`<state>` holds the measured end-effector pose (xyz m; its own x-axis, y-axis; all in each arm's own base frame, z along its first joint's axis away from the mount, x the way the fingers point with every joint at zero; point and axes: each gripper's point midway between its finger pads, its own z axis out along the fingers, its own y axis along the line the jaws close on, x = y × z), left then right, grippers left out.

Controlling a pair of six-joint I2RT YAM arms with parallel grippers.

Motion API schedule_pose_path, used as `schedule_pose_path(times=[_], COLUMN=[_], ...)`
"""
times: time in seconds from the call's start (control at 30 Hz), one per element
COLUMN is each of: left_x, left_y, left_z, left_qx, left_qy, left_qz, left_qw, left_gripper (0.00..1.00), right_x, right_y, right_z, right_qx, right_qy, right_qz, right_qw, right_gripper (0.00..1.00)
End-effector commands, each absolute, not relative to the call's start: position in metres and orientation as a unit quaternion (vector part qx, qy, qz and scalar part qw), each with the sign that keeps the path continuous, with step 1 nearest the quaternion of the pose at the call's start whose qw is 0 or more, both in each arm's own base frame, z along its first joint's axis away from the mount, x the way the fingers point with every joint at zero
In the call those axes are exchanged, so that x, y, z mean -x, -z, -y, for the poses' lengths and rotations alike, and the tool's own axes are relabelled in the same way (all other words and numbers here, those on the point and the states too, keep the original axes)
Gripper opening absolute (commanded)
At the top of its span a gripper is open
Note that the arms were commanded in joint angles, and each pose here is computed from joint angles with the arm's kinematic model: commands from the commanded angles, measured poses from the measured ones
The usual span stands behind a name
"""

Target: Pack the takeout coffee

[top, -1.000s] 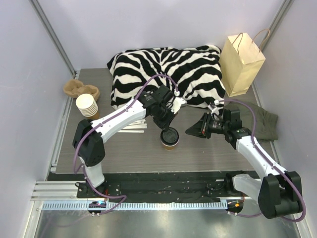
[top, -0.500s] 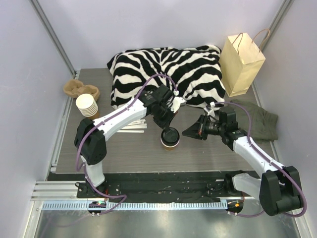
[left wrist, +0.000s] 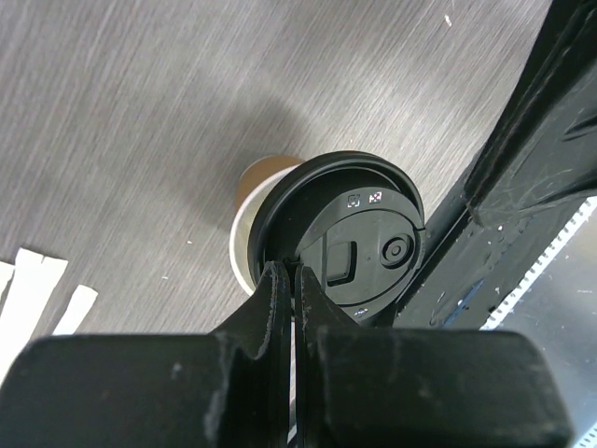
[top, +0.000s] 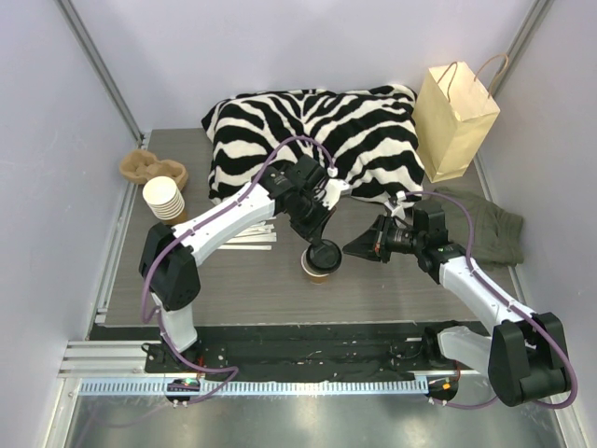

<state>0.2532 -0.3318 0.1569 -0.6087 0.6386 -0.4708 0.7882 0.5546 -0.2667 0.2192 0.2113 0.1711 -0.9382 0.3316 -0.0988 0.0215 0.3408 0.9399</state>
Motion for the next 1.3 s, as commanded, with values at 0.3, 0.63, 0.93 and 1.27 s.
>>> schedule_pose_path(times=[0.3, 0.63, 0.93, 1.27], left_x=[-0.254, -0.252, -0.251, -0.252], left_y=[-0.149, -0.142, -0.129, -0.141], left_z=[0.320, 0.324, 0.320, 0.326], left_qx=[-0.390, -0.387, -0.386, -0.383], left_qy=[0.239, 0.248, 0.240, 0.255], left_qz=[-0.877, -0.878, -0.881, -0.876], left_qw=[0.144, 0.134, 0.128, 0.144], left_gripper=[0.00, 0.00, 0.00, 0.00], right_x=[-0.222, -0.222, -0.221, -0.218], right_y=[-0.185, -0.181, -0.179, -0.166], right_z=[-0.220, -0.232, -0.241, -0.250], right_qx=[-0.088, -0.081, -0.076, -0.073], right_qy=[-0.577, -0.579, -0.580, -0.575], right_qz=[-0.796, -0.797, -0.797, -0.803], right_qw=[0.158, 0.153, 0.153, 0.141], right_gripper=[0.06, 0.05, 0.04, 0.02])
